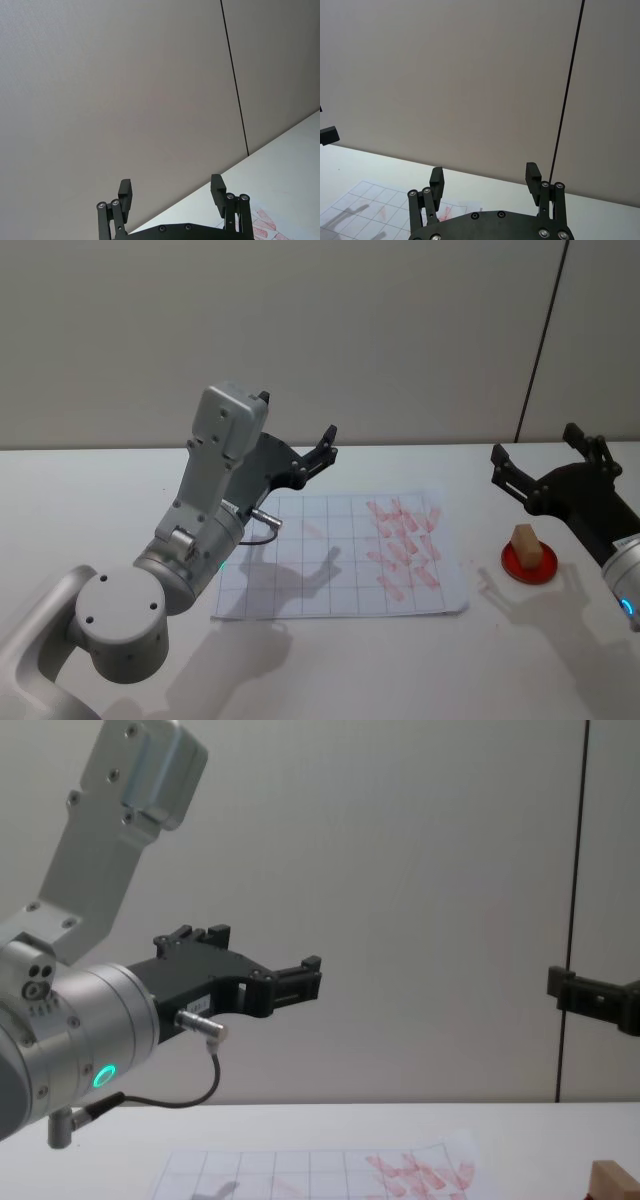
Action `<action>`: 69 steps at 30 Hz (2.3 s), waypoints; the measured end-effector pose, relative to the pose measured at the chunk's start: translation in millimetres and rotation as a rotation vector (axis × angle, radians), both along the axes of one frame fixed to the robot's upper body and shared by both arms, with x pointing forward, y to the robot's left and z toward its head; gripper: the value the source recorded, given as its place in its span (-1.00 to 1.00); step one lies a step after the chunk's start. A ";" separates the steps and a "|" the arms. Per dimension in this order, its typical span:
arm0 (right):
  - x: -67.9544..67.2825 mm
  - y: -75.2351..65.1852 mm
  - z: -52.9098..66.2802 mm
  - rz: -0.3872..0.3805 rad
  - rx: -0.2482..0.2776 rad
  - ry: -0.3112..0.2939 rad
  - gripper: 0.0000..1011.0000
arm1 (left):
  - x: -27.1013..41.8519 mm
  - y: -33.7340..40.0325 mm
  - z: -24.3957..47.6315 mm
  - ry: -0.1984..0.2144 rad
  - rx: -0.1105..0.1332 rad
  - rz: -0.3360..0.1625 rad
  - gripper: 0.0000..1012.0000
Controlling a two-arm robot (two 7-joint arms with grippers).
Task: Use the one hand to pick up the stamp and affix it onto the A4 paper.
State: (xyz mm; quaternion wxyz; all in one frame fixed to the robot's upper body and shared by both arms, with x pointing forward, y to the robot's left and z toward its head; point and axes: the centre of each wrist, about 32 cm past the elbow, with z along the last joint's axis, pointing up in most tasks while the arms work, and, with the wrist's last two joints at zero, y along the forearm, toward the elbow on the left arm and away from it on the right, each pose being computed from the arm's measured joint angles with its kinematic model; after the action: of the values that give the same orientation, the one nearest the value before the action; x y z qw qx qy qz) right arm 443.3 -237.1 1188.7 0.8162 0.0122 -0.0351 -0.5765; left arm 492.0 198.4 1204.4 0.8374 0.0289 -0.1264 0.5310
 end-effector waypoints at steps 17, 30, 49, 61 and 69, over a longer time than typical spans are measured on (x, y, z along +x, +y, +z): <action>0.0 0.0 0.0 0.000 0.000 0.000 0.98 | 0.0 0.0 0.0 0.000 0.000 0.000 0.98; 0.1 -0.1 0.1 0.000 0.000 0.000 0.98 | 0.0 0.0 0.0 0.000 0.000 0.000 0.98; -8.4 16.9 3.5 -0.082 -0.011 0.060 0.98 | 0.0 0.0 0.0 0.000 0.000 0.000 0.98; -7.6 30.4 -0.6 -0.168 -0.034 0.170 0.98 | 0.0 0.0 0.0 0.000 0.000 0.000 0.98; 1.5 33.6 -11.0 -0.189 -0.041 0.240 0.98 | 0.0 0.0 0.0 0.000 0.000 0.000 0.98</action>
State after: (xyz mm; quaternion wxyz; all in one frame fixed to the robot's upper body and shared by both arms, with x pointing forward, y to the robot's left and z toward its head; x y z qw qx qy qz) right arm 444.8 -203.5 1177.7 0.7567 -0.0767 0.0500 -0.6473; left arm 492.0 198.4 1204.4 0.8374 0.0289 -0.1264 0.5311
